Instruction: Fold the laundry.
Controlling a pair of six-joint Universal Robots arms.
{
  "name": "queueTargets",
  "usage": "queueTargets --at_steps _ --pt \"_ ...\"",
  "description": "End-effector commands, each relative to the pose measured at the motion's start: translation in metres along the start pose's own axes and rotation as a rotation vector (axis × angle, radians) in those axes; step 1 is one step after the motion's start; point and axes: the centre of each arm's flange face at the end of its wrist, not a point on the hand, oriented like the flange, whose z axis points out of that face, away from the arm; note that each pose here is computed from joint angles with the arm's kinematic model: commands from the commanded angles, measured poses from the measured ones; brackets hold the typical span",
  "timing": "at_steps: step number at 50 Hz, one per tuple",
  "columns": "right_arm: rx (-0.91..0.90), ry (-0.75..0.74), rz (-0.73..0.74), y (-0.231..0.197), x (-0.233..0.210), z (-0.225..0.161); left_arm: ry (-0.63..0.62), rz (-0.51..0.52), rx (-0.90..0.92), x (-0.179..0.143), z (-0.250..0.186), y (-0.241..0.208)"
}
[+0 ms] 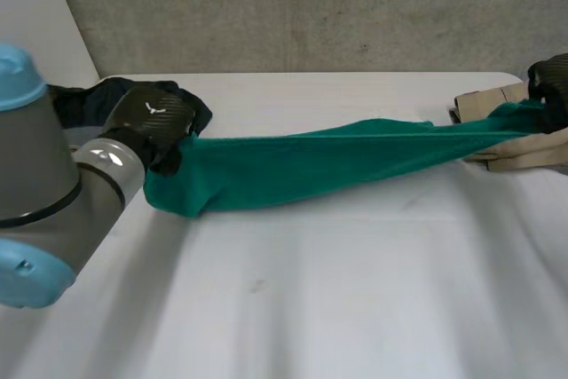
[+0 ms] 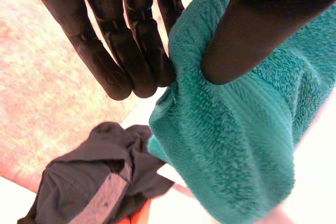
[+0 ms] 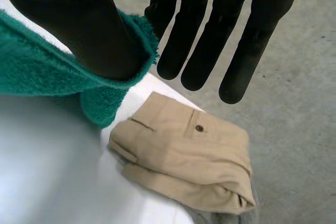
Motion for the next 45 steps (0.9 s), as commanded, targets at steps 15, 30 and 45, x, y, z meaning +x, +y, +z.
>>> queueTargets --at_steps 15,30,45 --pt "0.019 -0.053 -0.136 0.004 -0.039 0.067 -0.103 -0.014 0.193 -0.014 0.106 -0.007" --pt "0.658 0.248 0.225 -0.095 0.014 0.072 -0.427 -0.219 0.764 -0.101 0.108 -0.098" --pt "0.397 -0.050 0.208 -0.026 -0.042 0.058 -0.040 -0.238 0.298 0.018 0.119 0.041"
